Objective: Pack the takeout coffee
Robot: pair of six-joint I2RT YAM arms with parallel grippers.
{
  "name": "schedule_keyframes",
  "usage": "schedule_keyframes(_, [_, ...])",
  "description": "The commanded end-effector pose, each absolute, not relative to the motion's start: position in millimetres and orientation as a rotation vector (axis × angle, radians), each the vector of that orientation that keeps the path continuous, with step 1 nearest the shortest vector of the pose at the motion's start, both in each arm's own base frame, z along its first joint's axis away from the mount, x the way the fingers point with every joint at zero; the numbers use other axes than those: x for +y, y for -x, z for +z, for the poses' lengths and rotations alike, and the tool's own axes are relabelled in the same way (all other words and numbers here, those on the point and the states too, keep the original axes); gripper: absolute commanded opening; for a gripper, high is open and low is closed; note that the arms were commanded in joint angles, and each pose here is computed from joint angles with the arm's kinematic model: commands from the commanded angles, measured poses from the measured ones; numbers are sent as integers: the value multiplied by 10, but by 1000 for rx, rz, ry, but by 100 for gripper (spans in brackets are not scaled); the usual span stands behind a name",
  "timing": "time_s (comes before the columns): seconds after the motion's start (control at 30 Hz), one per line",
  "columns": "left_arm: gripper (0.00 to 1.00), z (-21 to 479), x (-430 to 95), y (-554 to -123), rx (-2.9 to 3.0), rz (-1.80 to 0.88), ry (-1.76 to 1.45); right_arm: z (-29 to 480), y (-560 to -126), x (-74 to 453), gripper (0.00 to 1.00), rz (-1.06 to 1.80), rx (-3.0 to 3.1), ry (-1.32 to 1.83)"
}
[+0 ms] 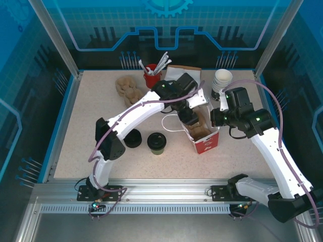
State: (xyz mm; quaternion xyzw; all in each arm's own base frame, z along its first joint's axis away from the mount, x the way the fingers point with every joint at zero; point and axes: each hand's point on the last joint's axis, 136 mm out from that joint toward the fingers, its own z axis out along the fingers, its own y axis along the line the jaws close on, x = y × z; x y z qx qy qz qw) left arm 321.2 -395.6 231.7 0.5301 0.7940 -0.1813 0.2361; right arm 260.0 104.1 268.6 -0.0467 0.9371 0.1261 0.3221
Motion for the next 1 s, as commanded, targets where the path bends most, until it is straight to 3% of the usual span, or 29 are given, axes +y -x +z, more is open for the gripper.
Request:
schedule_keyframes(0.0, [66, 2897, -3863, -3006, 2107, -624, -1345, 2776, -2637, 1018, 0, 372, 2404, 80])
schedule_keyframes(0.47, [75, 3950, -3453, -2657, 1817, -853, -939, 3026, -2510, 1055, 0, 537, 2132, 121])
schedule_keyframes(0.97, [76, 3920, -3164, -2436, 1828, -908, -814, 2988, -2346, 1195, 0, 672, 2009, 205])
